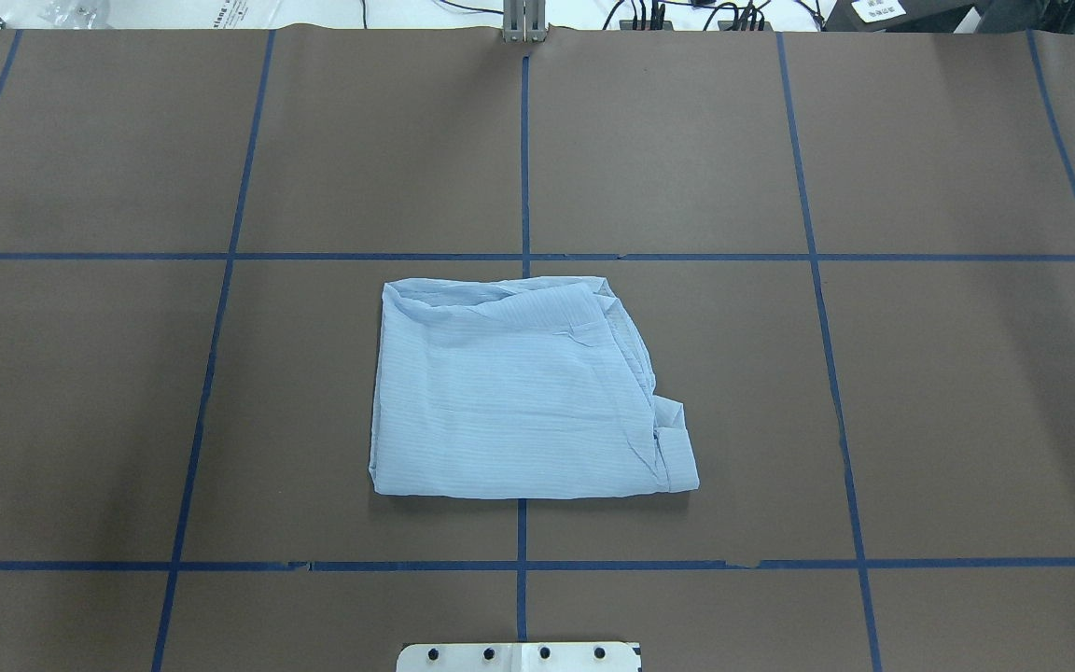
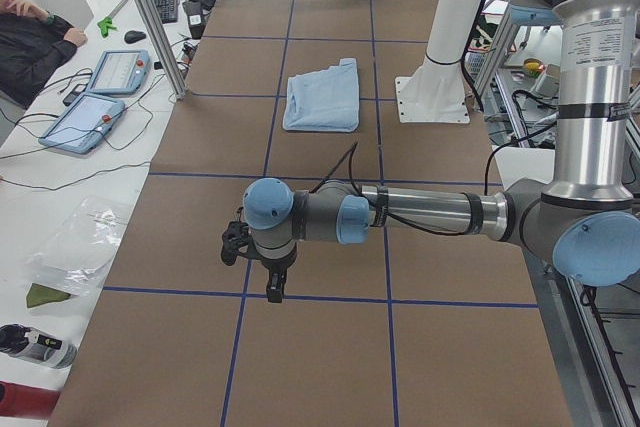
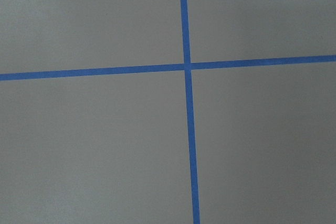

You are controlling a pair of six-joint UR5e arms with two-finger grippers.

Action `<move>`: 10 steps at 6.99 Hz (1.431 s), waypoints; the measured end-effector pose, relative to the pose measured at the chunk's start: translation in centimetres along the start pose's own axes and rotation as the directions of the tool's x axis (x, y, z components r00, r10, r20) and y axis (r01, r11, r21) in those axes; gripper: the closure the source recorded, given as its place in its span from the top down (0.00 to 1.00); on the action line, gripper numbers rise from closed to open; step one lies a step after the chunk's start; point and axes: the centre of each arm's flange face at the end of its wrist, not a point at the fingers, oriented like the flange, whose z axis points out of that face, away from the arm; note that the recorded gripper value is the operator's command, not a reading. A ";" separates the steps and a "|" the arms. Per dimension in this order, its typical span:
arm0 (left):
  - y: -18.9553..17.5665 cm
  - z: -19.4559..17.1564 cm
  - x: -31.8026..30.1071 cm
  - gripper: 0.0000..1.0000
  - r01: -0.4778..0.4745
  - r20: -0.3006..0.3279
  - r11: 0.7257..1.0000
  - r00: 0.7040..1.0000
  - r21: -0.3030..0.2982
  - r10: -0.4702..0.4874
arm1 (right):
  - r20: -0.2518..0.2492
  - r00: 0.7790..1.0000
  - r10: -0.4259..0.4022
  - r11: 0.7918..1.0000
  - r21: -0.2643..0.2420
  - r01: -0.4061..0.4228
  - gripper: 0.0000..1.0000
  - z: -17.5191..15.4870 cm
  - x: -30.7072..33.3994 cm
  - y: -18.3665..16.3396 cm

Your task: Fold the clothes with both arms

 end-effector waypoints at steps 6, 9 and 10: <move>0.0 -0.1 0.1 1.00 -0.002 0.001 1.000 1.000 0.002 0.002 | -0.012 1.000 -0.004 1.000 -0.002 0.004 1.00 0.0 0.1 -0.1; 0.0 -0.1 0.1 1.00 -0.002 0.001 1.000 1.000 0.002 0.002 | -0.012 1.000 -0.005 1.000 -0.001 0.005 1.00 0.0 0.0 -0.1; 0.0 -0.1 0.1 1.00 -0.002 0.001 1.000 1.000 0.002 0.002 | -0.012 1.000 -0.006 1.000 -0.001 0.006 1.00 0.0 0.0 -0.1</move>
